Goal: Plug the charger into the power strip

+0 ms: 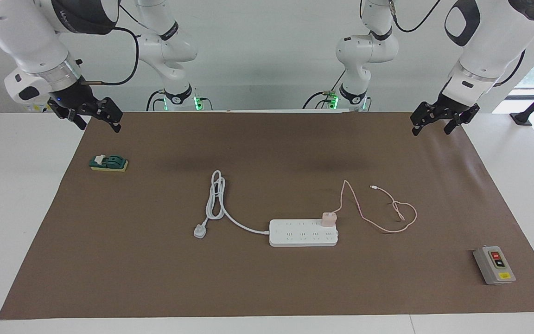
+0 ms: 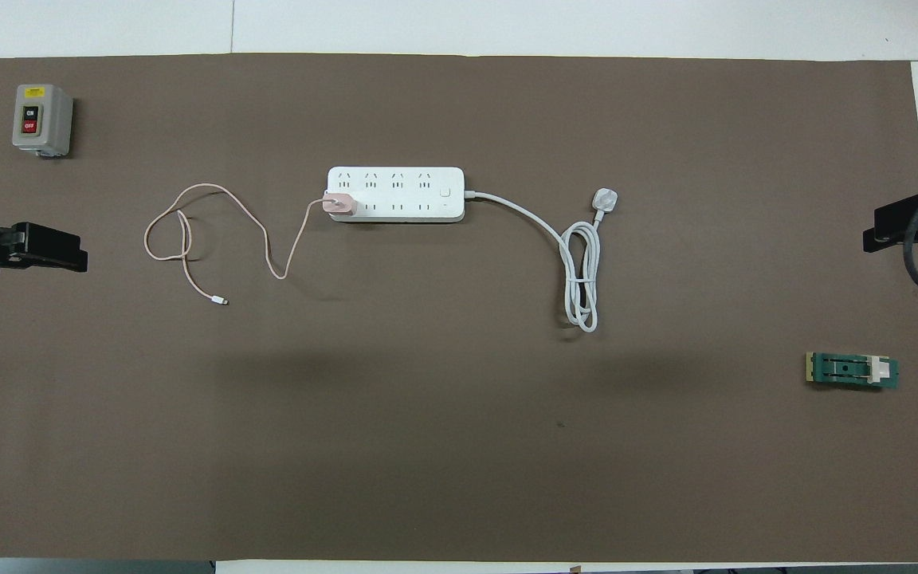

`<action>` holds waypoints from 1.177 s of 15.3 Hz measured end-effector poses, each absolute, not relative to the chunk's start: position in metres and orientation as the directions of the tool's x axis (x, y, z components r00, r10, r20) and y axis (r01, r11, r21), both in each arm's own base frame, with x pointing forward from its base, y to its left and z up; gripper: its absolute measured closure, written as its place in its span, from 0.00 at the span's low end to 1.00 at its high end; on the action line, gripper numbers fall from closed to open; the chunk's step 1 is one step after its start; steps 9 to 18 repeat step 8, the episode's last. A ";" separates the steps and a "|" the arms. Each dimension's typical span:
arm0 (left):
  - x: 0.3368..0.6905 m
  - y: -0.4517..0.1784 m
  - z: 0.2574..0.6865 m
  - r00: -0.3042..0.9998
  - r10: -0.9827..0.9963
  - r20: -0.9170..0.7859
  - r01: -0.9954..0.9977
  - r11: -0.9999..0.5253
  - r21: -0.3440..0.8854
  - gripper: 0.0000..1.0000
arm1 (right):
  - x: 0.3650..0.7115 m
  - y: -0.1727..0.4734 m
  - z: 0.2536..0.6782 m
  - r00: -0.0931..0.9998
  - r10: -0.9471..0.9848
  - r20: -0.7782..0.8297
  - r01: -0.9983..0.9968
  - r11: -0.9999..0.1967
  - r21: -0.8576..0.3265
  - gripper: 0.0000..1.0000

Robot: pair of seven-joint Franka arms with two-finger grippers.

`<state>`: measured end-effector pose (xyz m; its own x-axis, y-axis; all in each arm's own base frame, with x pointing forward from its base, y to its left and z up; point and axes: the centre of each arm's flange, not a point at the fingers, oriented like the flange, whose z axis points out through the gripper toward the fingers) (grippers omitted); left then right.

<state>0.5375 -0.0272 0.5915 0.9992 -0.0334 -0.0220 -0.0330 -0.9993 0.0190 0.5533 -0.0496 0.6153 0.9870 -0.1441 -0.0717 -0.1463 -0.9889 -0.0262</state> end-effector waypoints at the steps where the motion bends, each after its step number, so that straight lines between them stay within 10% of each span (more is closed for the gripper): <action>1: 0.536 -0.027 0.591 0.999 -0.034 -0.029 -0.033 -0.999 0.019 0.00 | 0.553 -0.050 0.615 0.987 -0.144 -0.072 -0.146 -0.989 -0.026 0.00; 18: 0.528 -0.027 0.590 0.997 -0.034 -0.071 -0.033 -0.999 0.018 0.00 | 0.553 -0.050 0.615 0.987 -0.144 -0.072 -0.146 -0.989 -0.026 0.00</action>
